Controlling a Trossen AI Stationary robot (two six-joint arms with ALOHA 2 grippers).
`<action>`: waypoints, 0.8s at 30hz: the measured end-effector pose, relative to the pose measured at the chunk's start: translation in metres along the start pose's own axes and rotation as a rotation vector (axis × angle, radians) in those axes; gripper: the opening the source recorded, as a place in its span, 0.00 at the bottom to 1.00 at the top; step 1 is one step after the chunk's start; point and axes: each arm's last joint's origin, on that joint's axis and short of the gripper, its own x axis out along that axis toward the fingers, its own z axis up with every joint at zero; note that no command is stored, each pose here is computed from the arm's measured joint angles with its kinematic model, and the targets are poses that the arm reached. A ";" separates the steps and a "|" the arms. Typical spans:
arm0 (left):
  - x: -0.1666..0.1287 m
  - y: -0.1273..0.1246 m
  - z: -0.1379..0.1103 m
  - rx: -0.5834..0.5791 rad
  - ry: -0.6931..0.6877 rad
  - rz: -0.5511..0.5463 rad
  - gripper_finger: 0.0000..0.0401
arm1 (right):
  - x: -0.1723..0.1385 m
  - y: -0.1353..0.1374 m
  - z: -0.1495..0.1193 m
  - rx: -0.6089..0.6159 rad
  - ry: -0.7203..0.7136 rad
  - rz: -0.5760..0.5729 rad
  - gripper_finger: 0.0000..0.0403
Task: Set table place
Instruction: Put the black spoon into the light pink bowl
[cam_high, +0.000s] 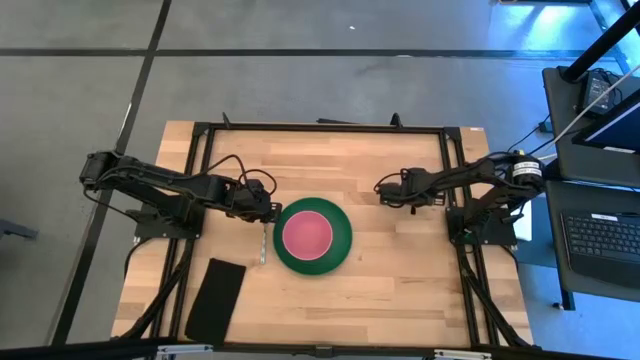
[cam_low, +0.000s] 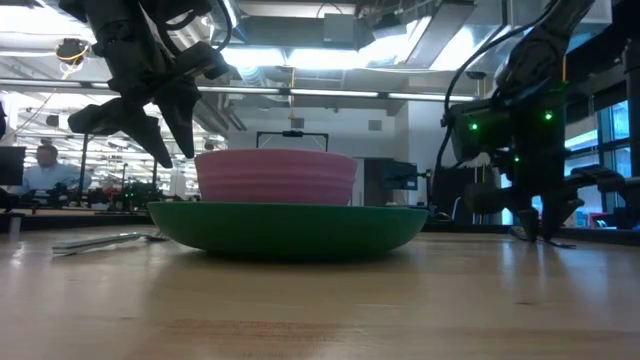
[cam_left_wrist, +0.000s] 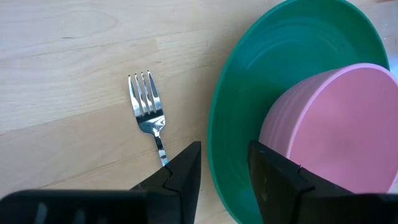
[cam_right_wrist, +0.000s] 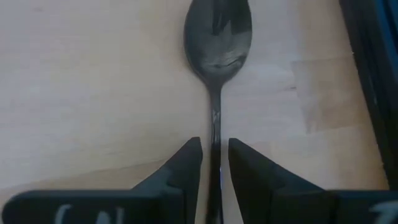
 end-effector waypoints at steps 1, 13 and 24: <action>0.000 0.000 0.000 0.000 0.000 0.000 0.31 | 0.001 0.000 0.000 0.015 -0.008 -0.004 0.22; 0.000 0.000 0.000 0.000 0.000 0.000 0.31 | 0.008 0.004 -0.002 0.078 -0.052 -0.011 0.16; 0.000 0.000 0.000 0.000 0.000 0.000 0.31 | 0.006 0.004 -0.002 0.079 -0.040 0.004 0.03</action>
